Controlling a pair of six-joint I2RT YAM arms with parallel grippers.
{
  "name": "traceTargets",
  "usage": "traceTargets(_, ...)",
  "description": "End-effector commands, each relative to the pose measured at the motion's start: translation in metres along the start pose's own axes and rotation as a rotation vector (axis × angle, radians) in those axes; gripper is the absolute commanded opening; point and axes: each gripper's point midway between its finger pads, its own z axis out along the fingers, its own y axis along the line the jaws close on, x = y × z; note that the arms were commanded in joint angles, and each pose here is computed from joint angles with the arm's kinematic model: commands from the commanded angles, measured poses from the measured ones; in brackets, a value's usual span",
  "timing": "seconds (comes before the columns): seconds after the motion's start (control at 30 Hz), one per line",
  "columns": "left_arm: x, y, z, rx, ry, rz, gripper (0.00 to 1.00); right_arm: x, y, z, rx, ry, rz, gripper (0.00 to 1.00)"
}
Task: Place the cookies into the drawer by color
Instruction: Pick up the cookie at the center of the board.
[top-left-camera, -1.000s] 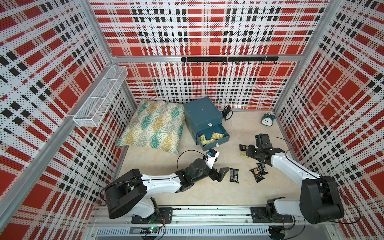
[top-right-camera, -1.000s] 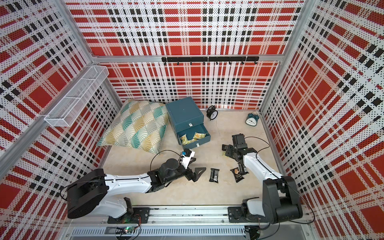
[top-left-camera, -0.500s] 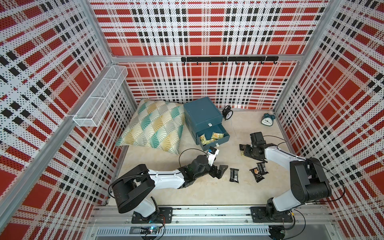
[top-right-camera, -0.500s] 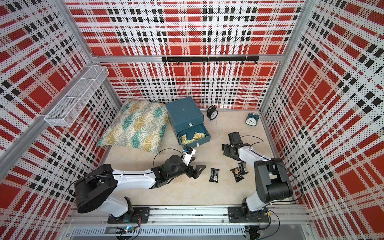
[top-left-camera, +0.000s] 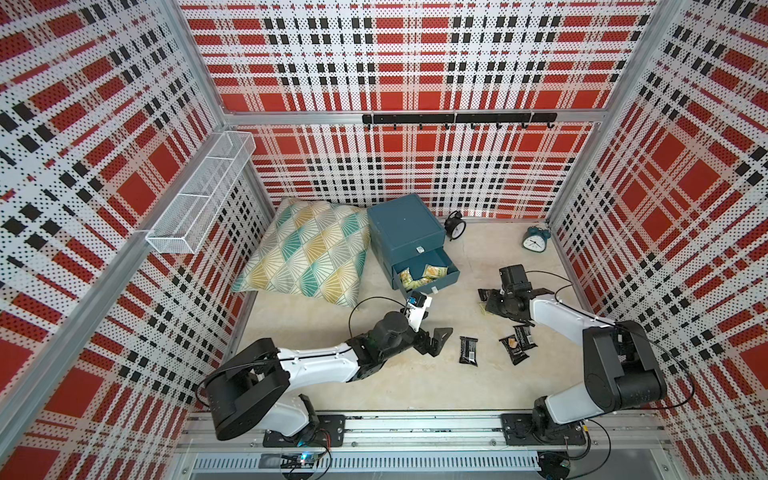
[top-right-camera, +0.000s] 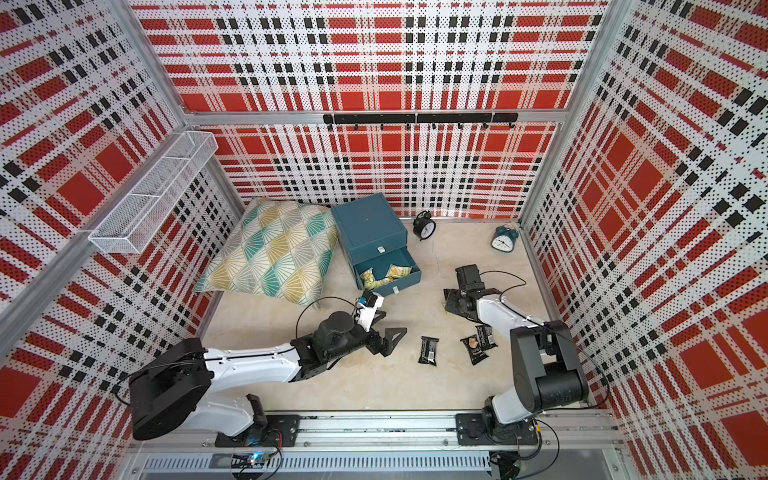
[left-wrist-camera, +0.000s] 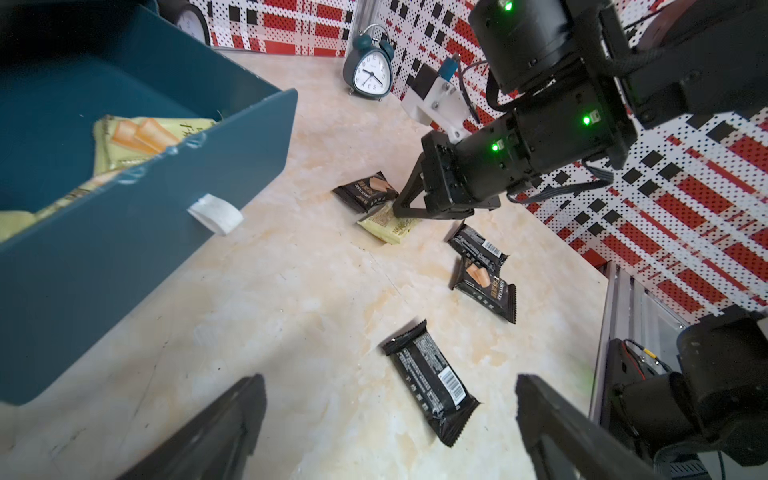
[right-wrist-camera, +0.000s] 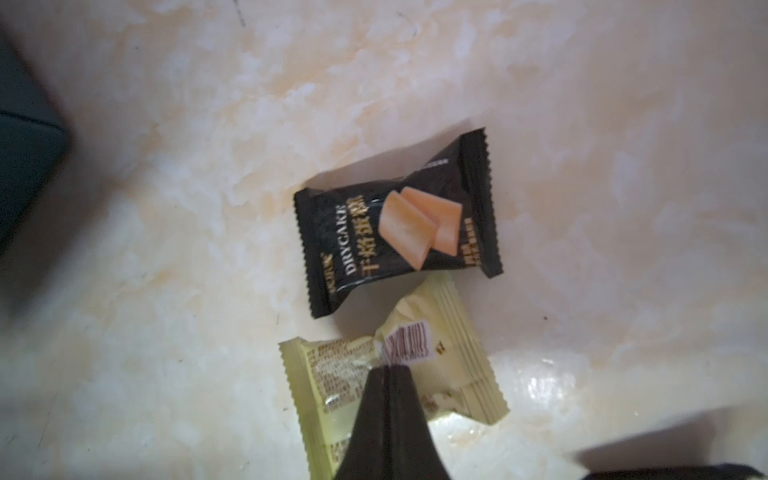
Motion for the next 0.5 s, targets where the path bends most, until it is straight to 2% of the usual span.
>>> traceTargets(0.0, -0.014, 0.009, -0.01, -0.034, -0.067, -0.033, 1.0, -0.003, 0.014, -0.017, -0.035, -0.025, -0.017, 0.0)
traceTargets(0.17, -0.026, 0.022, -0.024, -0.063, -0.12, -0.055, 1.0, -0.008, 0.04, -0.043, -0.101, -0.066, -0.043, 0.0)
traceTargets(0.47, -0.044, 0.052, -0.047, -0.111, -0.192, -0.113, 1.0, -0.026, 0.104, -0.101, -0.354, -0.136, -0.066, 0.0)
